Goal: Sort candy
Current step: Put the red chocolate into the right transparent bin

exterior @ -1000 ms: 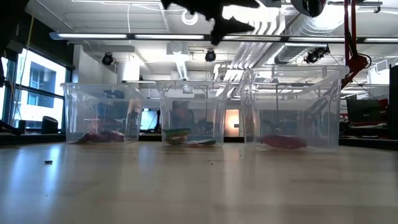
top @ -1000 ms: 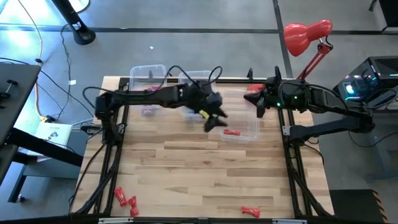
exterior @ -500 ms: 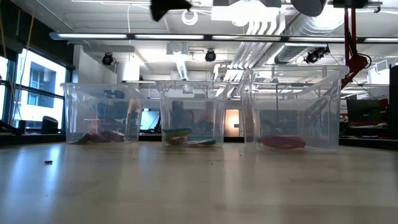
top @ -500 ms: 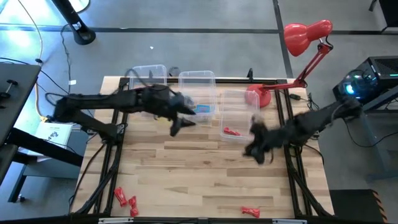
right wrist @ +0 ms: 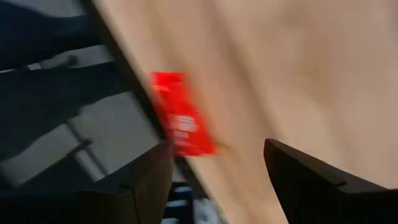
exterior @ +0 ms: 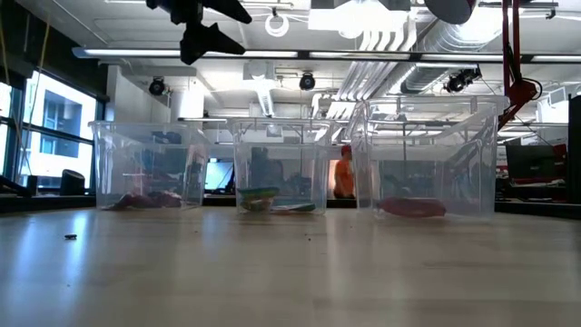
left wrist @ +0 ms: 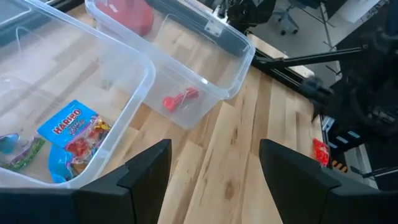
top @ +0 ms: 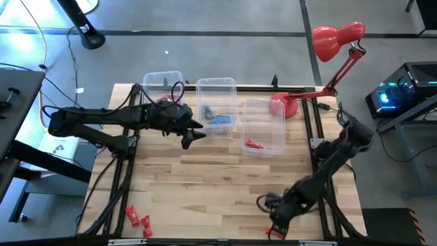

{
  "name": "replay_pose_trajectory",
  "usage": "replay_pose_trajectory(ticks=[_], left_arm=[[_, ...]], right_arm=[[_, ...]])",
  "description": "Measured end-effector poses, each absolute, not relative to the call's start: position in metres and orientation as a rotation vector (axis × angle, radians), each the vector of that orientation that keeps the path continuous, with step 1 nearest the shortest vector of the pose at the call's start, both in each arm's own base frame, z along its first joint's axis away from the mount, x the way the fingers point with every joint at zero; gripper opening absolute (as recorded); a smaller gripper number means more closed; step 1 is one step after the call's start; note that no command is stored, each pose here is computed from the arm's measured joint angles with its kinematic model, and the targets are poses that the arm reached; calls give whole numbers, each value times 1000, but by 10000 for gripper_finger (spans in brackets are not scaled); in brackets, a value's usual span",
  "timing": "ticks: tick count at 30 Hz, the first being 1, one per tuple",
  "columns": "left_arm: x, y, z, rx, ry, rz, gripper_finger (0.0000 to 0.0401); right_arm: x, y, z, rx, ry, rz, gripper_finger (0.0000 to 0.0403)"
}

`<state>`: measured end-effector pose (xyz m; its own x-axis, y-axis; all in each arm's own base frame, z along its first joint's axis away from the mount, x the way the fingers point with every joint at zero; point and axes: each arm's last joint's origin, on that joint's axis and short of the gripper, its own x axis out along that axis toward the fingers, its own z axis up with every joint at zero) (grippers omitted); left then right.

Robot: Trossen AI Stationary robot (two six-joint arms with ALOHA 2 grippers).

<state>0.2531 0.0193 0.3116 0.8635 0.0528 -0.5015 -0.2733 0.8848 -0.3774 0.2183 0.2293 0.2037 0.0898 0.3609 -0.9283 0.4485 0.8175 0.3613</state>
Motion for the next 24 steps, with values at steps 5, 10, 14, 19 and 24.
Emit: replay_pose_trajectory(ticks=[5, 10, 14, 19, 24], left_arm=[[253, 19, 311, -458, 506, 171, 237], [253, 19, 311, -448, 507, 168, 237], [253, 19, 311, -431, 507, 170, 237], [253, 19, 311, -424, 508, 169, 237], [253, 21, 311, -392, 500, 201, 237]], right_arm=[[230, 259, 184, 784, 1456, 31, 245], [229, 273, 156, 775, 1514, -14, 245], [229, 272, 138, 735, 1566, -80, 245], [227, 269, 126, 689, 1611, -151, 227], [219, 252, 123, 555, 1652, -355, 138]])
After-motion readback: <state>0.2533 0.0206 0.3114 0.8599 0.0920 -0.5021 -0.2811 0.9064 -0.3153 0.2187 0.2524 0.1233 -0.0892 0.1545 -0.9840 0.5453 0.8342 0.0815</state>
